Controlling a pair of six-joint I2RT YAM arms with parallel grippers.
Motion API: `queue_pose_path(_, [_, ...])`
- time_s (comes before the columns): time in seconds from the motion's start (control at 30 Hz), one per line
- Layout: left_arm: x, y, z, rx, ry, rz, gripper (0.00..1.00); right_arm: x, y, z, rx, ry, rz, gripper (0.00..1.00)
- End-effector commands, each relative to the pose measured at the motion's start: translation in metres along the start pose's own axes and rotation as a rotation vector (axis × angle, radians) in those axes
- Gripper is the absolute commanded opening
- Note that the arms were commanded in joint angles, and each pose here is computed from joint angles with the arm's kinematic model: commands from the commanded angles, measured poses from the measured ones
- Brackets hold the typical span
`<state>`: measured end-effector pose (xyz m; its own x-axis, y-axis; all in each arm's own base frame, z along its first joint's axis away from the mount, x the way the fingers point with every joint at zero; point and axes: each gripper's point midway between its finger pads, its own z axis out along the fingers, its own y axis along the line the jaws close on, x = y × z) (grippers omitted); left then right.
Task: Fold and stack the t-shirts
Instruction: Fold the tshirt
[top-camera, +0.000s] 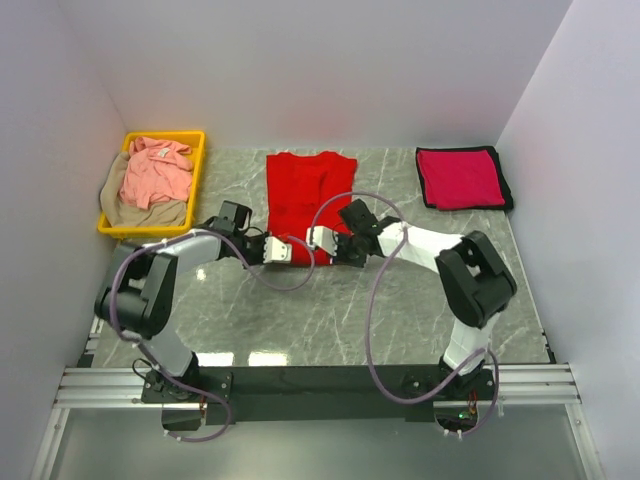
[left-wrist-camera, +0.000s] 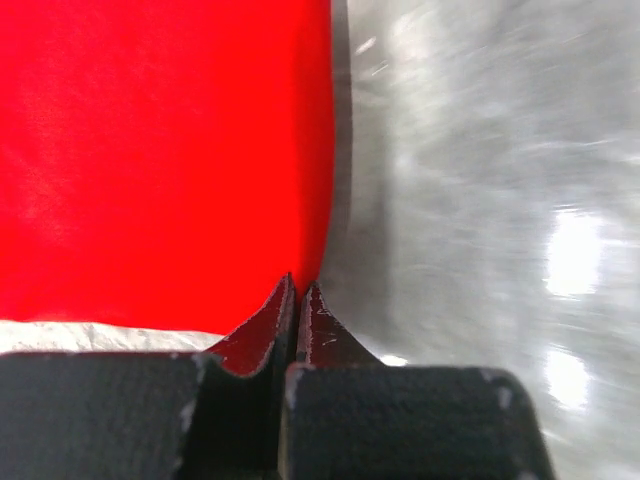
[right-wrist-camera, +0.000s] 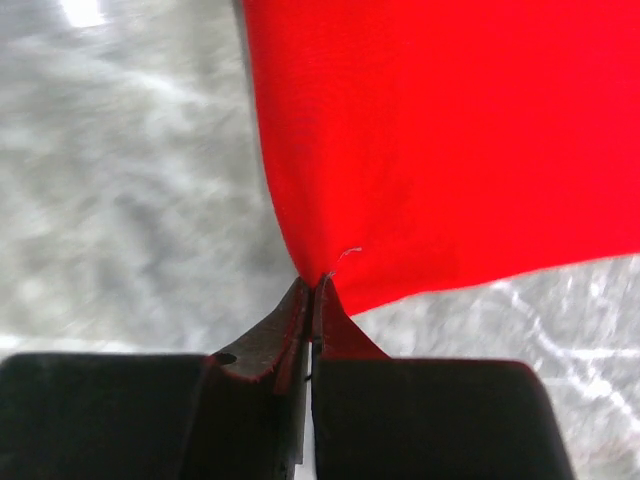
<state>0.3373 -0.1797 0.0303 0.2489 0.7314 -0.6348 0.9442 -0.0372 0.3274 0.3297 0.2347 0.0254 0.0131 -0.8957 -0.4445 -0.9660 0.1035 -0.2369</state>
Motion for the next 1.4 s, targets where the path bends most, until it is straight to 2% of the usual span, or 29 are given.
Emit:
queue_pose_path(0.0, [-0.036, -0.031, -0.021, 0.075, -0.074, -0.02, 0.01, -0.015, 0.017, -0.037, -0.01, -0.071, 0.026, 0.0])
queue_pose_path(0.3, [-0.086, -0.118, -0.081, 0.201, -0.164, -0.04, 0.01, -0.03, 0.08, -0.101, -0.099, -0.175, 0.001, 0.0])
queue_pose_path(0.5, [-0.12, -0.146, -0.121, 0.208, -0.241, -0.026, 0.01, -0.046, 0.125, -0.148, -0.13, -0.283, -0.09, 0.0])
queue_pose_path(0.67, [-0.137, -0.154, -0.143, 0.2, -0.267, -0.056, 0.01, -0.064, 0.135, -0.173, -0.114, -0.337, -0.091, 0.0])
queue_pose_path(0.87, [-0.148, -0.117, -0.153, 0.091, -0.269, -0.125, 0.01, -0.072, 0.103, -0.177, -0.046, -0.328, -0.072, 0.0])
queue_pose_path(1.0, [-0.154, -0.063, -0.16, -0.004, -0.278, -0.118, 0.0, -0.075, 0.07, -0.179, -0.016, -0.331, -0.069, 0.0])
queue_pose_path(1.1, [-0.144, -0.027, -0.149, 0.024, -0.256, -0.155, 0.01, -0.072, 0.04, -0.177, -0.006, -0.318, -0.06, 0.0])
queue_pose_path(1.2, [-0.132, 0.017, -0.137, 0.0, -0.244, -0.193, 0.01, -0.064, 0.01, -0.163, -0.015, -0.28, -0.039, 0.0])
queue_pose_path(1.23, [-0.127, 0.029, -0.133, -0.014, -0.241, -0.21, 0.01, -0.058, 0.001, -0.144, -0.042, -0.248, -0.046, 0.0])
queue_pose_path(1.37, [-0.103, 0.07, -0.108, -0.007, -0.208, -0.279, 0.01, -0.051, -0.059, -0.117, -0.016, -0.216, 0.013, 0.0])
